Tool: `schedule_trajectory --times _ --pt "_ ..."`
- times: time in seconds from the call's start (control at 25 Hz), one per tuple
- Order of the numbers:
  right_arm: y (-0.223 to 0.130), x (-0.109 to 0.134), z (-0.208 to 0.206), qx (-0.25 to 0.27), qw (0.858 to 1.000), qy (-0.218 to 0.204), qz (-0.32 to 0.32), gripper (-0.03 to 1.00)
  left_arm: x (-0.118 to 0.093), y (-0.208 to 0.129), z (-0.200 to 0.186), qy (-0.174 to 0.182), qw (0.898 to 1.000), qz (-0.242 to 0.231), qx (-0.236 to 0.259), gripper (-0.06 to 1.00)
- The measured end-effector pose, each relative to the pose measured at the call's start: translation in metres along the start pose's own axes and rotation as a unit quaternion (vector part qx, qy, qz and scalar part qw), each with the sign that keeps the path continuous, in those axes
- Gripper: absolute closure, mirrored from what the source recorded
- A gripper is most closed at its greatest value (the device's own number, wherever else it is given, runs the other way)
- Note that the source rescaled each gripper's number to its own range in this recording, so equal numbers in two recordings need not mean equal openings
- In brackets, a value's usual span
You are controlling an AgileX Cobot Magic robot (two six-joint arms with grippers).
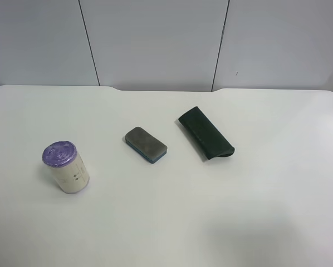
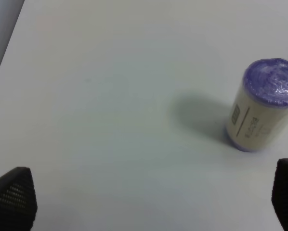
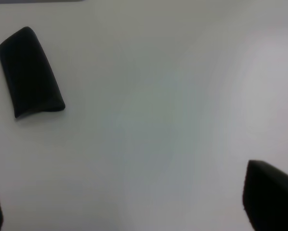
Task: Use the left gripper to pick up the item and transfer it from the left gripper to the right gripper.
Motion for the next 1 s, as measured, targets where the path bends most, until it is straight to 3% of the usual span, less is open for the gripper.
schedule_trajectory --times 0.52,0.8,1.0 --pt "0.000 0.000 0.000 0.000 1.000 0.000 0.000 -0.03 -0.001 0.000 0.002 -0.004 1.000 -0.002 0.007 -0.06" --pt "0.000 0.000 0.000 0.000 1.000 0.000 0.000 -0.03 0.004 0.035 0.004 -0.010 0.999 -0.001 0.050 -0.06" --pt "0.000 0.000 0.000 0.000 1.000 0.000 0.000 -0.03 0.007 0.065 0.025 -0.024 0.993 0.008 0.115 -0.06"
Point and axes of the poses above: a point on each arm's last joint axis where the gripper is mounted, z pointing out along that axis toward the gripper, x along the wrist's bending axis when the last joint is at zero, y = z × x, the point moved 6 cm from there along z, pointing out along that axis toward the gripper, and after that the axes turned 4 degrees about z, right-handed, at the moved point
